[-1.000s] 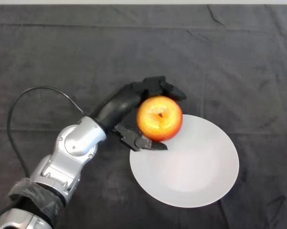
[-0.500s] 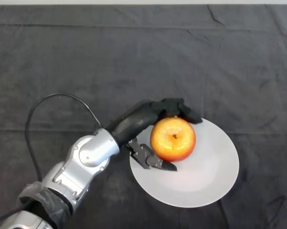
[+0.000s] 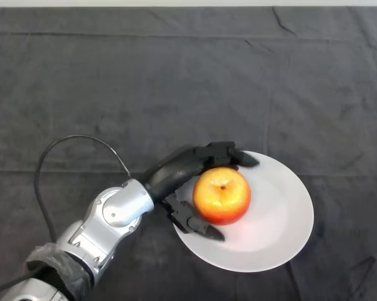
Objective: Move the apple to the plate
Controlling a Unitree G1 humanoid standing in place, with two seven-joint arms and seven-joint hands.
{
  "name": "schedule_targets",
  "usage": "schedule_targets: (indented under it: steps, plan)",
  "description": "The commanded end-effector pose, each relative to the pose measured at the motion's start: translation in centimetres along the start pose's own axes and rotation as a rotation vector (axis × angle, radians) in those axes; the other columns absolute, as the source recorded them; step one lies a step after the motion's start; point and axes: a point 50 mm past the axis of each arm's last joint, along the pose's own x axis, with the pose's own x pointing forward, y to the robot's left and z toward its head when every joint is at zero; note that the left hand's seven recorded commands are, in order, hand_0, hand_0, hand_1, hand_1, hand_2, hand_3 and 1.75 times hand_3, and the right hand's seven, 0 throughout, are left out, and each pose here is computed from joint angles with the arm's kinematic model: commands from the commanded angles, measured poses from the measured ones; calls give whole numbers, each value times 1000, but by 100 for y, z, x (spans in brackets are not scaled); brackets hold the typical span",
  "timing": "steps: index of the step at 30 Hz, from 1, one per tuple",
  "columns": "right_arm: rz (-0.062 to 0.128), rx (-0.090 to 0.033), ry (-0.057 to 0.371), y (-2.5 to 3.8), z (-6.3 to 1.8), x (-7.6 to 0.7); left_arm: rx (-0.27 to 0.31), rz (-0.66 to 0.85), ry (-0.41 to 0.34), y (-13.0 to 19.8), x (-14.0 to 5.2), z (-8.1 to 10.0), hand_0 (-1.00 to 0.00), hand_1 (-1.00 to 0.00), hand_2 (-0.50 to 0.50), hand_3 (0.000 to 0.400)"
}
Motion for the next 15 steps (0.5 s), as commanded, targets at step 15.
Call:
schedule_targets:
  steps: [15]
  plan:
    - [11,7,28,21,-107,-19,16,63,39,308,-130,-57,0,0,0,0]
